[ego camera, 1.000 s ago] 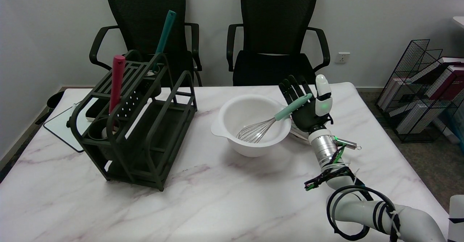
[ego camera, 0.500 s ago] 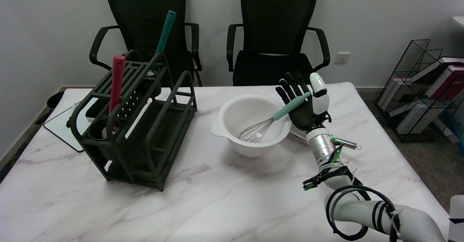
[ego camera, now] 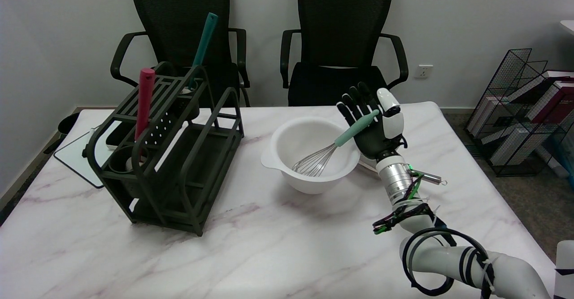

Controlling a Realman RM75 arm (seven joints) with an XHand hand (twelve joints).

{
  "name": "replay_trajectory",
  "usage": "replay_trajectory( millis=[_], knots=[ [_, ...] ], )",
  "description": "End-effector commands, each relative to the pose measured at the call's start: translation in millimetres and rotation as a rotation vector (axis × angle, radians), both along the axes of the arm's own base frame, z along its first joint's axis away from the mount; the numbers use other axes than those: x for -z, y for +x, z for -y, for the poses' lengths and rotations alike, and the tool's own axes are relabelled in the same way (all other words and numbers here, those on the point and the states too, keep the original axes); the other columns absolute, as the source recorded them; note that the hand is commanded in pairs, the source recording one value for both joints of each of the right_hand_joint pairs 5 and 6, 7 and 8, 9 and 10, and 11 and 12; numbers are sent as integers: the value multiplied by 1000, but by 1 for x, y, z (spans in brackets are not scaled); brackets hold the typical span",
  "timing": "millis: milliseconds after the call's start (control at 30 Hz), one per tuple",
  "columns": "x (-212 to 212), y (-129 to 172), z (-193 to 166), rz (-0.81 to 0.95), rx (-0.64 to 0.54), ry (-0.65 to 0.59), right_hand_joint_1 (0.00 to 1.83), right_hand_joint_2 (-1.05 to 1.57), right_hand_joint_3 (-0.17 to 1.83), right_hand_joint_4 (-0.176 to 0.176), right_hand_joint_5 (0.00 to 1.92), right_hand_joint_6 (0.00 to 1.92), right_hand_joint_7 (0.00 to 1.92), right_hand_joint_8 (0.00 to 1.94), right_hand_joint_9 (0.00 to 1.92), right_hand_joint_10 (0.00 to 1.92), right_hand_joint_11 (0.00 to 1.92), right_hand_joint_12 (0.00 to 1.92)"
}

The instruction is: Pick up the whisk.

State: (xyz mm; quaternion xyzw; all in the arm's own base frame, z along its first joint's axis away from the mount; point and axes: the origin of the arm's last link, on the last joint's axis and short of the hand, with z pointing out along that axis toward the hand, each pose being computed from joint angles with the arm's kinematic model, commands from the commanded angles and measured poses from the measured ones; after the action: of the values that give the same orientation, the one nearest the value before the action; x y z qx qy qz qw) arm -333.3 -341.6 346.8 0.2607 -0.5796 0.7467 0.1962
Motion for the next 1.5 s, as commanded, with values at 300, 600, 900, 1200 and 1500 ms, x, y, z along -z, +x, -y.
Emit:
replay_trajectory(
  millis=[300, 600, 900, 1200, 1500],
  knots=[
    [1, 0, 0, -24, -1, 11, 841, 610, 766, 0, 582, 582, 545, 545, 1134, 1134, 1500, 1500],
    [-2, -1, 0, -34, 4, 5, 837, 620, 774, 0, 630, 630, 615, 615, 1197, 1197, 1617, 1617],
    [-4, -3, -1, -40, 8, 1, 836, 644, 770, 0, 752, 752, 1064, 1064, 1310, 1310, 1744, 1744],
    [-6, -3, -2, -40, 4, -10, 837, 646, 765, 0, 762, 762, 1147, 1147, 1345, 1345, 1790, 1790],
    [-8, -3, -2, -36, 5, -16, 792, 649, 777, 0, 878, 878, 1122, 1122, 1351, 1351, 1809, 1809]
  ],
)
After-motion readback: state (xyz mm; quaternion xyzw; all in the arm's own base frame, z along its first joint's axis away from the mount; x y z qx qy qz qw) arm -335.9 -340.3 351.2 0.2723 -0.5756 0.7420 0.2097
